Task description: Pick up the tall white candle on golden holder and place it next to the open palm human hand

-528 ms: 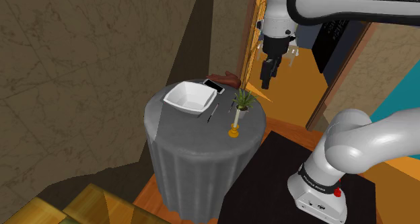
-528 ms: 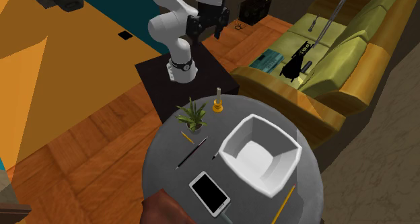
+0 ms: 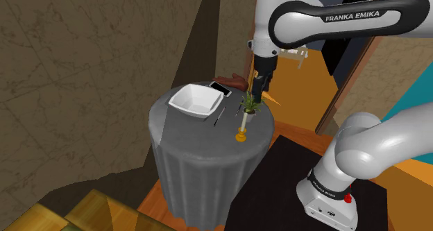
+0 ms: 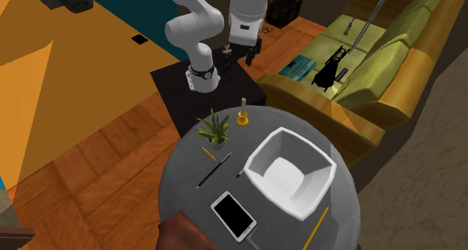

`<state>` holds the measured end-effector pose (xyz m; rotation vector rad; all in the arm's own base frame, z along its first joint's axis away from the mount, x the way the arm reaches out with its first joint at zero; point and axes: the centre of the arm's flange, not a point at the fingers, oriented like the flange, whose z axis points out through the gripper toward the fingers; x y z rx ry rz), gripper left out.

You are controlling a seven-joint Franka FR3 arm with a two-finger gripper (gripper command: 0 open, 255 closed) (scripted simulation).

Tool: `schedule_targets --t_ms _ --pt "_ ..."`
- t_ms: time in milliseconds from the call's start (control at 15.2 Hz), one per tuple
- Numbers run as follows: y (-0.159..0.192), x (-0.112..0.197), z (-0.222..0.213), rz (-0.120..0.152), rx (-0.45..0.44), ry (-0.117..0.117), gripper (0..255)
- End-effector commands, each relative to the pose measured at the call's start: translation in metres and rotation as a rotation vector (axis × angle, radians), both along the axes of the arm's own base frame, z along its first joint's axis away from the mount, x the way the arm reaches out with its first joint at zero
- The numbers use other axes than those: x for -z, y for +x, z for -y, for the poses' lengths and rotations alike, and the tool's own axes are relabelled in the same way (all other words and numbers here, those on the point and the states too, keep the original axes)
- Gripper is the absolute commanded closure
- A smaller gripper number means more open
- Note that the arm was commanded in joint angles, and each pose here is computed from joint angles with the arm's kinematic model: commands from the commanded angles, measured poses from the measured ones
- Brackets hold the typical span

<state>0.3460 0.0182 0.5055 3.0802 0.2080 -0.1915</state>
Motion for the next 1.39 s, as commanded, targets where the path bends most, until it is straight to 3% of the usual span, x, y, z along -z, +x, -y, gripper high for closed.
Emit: schedule_targets --t_ms 0,330,792,1320 --pt "0.016 0.023 0.003 -0.006 -0.007 0.014 0" --pt "0.051 0.077 0.003 -0.025 -0.023 0.048 0" --pt "0.045 0.113 0.003 -0.025 -0.023 0.048 0" --pt "0.045 0.116 0.003 -0.025 -0.023 0.048 0"
